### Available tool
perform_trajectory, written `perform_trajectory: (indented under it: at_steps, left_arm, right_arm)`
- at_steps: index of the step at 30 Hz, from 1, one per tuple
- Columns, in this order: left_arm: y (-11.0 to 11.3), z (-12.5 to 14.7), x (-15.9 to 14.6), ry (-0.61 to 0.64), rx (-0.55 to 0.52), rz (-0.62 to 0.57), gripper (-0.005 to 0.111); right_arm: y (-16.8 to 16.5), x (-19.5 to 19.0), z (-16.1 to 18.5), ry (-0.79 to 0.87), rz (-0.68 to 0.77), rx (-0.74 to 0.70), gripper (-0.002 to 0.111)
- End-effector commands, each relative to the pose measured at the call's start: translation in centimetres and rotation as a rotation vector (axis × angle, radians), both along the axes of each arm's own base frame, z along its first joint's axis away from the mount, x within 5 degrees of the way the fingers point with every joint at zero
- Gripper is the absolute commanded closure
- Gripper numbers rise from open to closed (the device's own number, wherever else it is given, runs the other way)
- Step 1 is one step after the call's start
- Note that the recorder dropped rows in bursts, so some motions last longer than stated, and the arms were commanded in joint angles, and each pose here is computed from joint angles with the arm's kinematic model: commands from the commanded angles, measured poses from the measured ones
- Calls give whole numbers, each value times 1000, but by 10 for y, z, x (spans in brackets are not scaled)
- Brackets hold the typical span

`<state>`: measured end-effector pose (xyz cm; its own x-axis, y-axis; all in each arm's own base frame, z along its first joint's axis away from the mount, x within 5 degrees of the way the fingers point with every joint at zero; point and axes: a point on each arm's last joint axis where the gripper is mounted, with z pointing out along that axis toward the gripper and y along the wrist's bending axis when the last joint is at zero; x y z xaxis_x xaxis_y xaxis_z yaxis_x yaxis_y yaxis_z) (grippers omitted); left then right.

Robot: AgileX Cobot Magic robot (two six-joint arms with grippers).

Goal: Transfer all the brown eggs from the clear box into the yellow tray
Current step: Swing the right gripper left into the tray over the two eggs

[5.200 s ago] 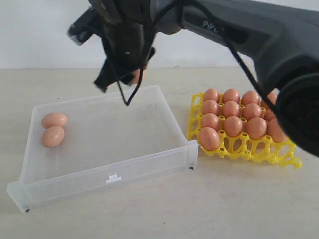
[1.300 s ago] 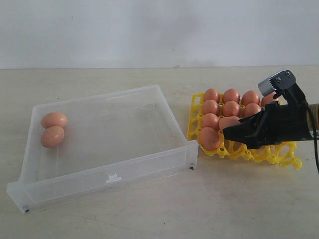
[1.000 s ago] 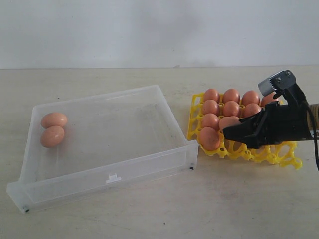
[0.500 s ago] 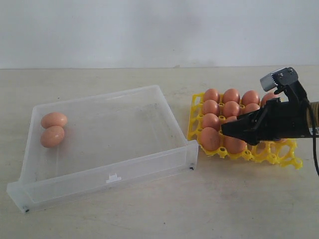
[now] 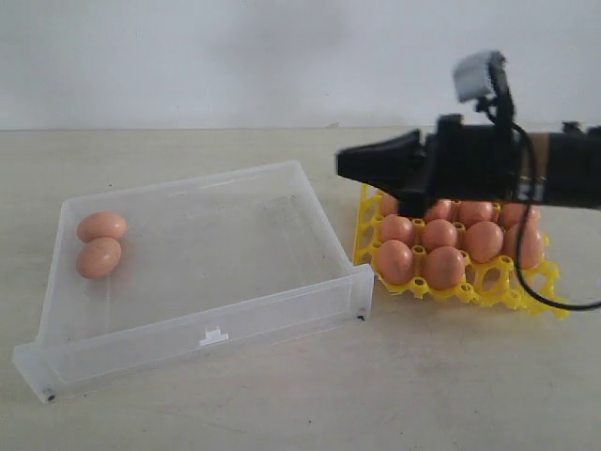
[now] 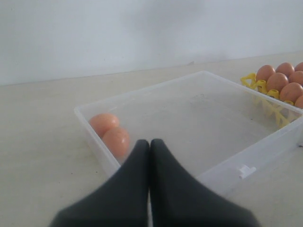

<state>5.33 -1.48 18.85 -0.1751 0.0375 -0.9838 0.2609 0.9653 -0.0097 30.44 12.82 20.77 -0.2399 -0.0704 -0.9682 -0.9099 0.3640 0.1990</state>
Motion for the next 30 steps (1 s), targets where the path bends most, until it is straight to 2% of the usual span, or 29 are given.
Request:
perform_trajectory:
  at_steps: [1, 4, 8, 10, 13, 16, 17, 18, 20, 22, 26, 30]
  left_arm:
    - [0, 2, 0, -10, -10, -1, 111]
    - [0, 2, 0, -10, -10, -1, 111]
    - [0, 2, 0, -10, -10, -1, 111]
    - [0, 2, 0, -10, -10, -1, 111]
    - [0, 2, 0, -10, -10, -1, 111]
    - [0, 2, 0, -10, -10, -1, 111]
    - [0, 2, 0, -10, -10, -1, 111]
    - [0, 2, 0, -10, -10, -1, 111]
    - [0, 2, 0, -10, -10, -1, 111]
    - [0, 2, 0, -10, -10, -1, 111]
    - [0, 2, 0, -10, -10, -1, 111]
    - [0, 2, 0, -10, -10, -1, 111]
  right_arm:
    - [82, 6, 45, -317, 41, -80, 109]
    - [127, 10, 62, -476, -108, -371, 109]
    - [148, 18, 74, -350, -393, -659, 109]
    - [149, 23, 71, -270, -466, -716, 109]
    - [157, 29, 66, -140, -483, -679, 109]
    - [165, 26, 62, -76, -346, -783, 109]
    - [167, 22, 57, -54, -211, -875, 109]
    - [173, 18, 57, -7, -108, -868, 109]
    - [178, 6, 47, 150, 196, -913, 109]
    - [184, 4, 36, 264, 343, -903, 109]
    - [196, 8, 23, 361, 390, -878, 109]
    - [197, 10, 23, 348, 375, -870, 109]
